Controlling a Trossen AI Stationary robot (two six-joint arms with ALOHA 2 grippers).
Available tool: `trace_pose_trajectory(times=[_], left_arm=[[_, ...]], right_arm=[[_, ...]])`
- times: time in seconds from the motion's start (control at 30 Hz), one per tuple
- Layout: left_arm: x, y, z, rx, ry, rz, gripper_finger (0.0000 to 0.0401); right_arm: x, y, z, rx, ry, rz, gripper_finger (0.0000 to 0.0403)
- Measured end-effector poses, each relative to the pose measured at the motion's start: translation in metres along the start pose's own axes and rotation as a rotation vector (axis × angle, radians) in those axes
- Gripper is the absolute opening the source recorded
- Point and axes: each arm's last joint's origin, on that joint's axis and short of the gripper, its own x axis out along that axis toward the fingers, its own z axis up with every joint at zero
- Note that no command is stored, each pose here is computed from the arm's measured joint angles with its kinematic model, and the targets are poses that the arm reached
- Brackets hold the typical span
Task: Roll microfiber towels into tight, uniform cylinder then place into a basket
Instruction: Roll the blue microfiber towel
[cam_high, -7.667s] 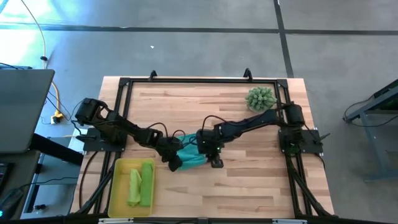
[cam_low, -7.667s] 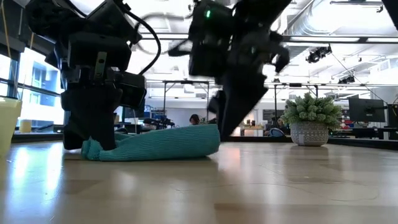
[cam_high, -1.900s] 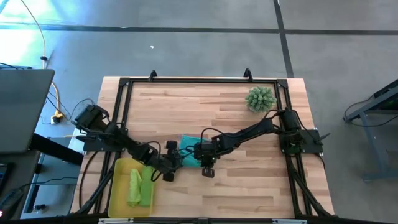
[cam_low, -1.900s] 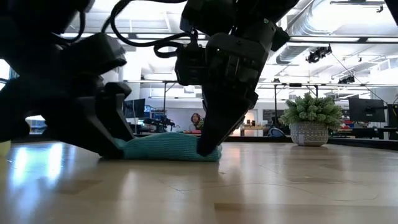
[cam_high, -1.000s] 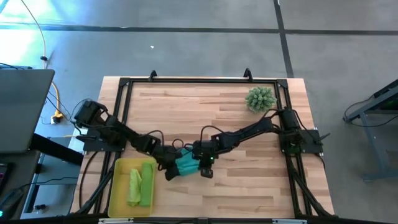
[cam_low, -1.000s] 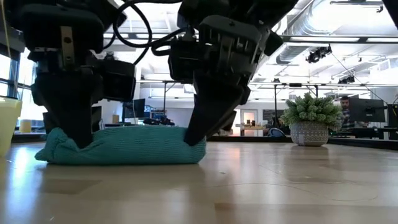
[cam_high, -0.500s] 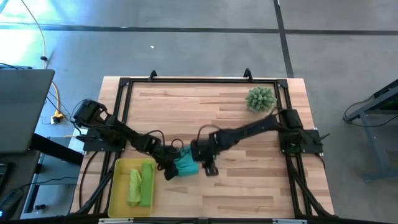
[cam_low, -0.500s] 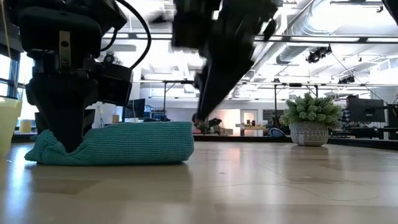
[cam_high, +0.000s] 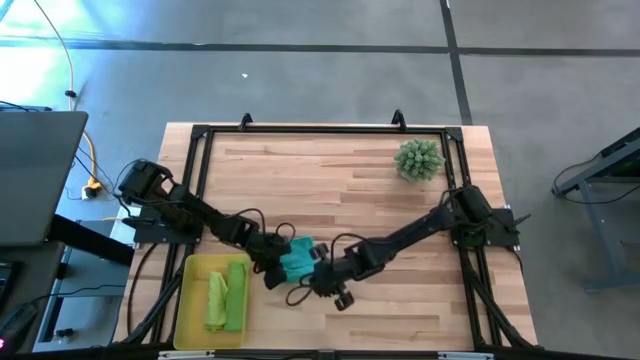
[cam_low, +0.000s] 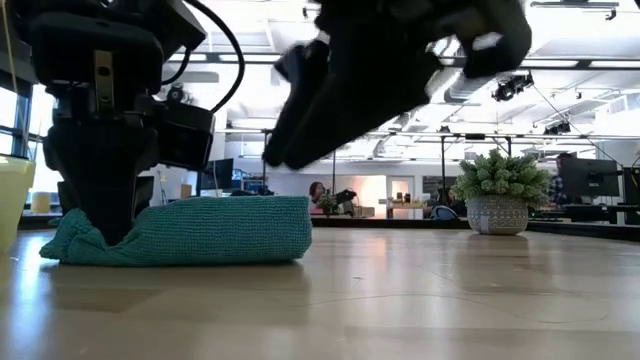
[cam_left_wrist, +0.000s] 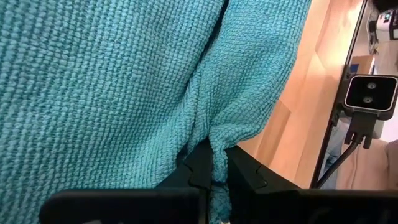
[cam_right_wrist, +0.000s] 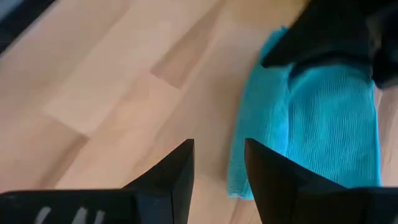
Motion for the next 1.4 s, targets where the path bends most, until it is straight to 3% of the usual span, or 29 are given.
trace_pose_trajectory(times=[0.4, 0.77, 1.17, 1.4], left_arm=[[0.000, 0.000, 0.000, 0.009, 0.011, -0.007, 0.0012], [0.000, 0.000, 0.000, 0.027, 0.015, -0.011, 0.0012], [0.000, -0.001, 0.000, 0.040, 0.009, -0.021, 0.0012], [-0.009, -0.006, 0.001, 0.085, -0.019, -0.030, 0.0042]], right_arm=[[0.016, 0.012, -0.006, -0.014, -0.045, -0.078, 0.0176], [0.033, 0.000, -0.018, -0.022, 0.019, -0.206, 0.0176], [0.050, -0.006, -0.034, -0.010, 0.115, -0.205, 0.0176], [0.054, -0.005, -0.041, 0.098, 0.161, -0.202, 0.0157]])
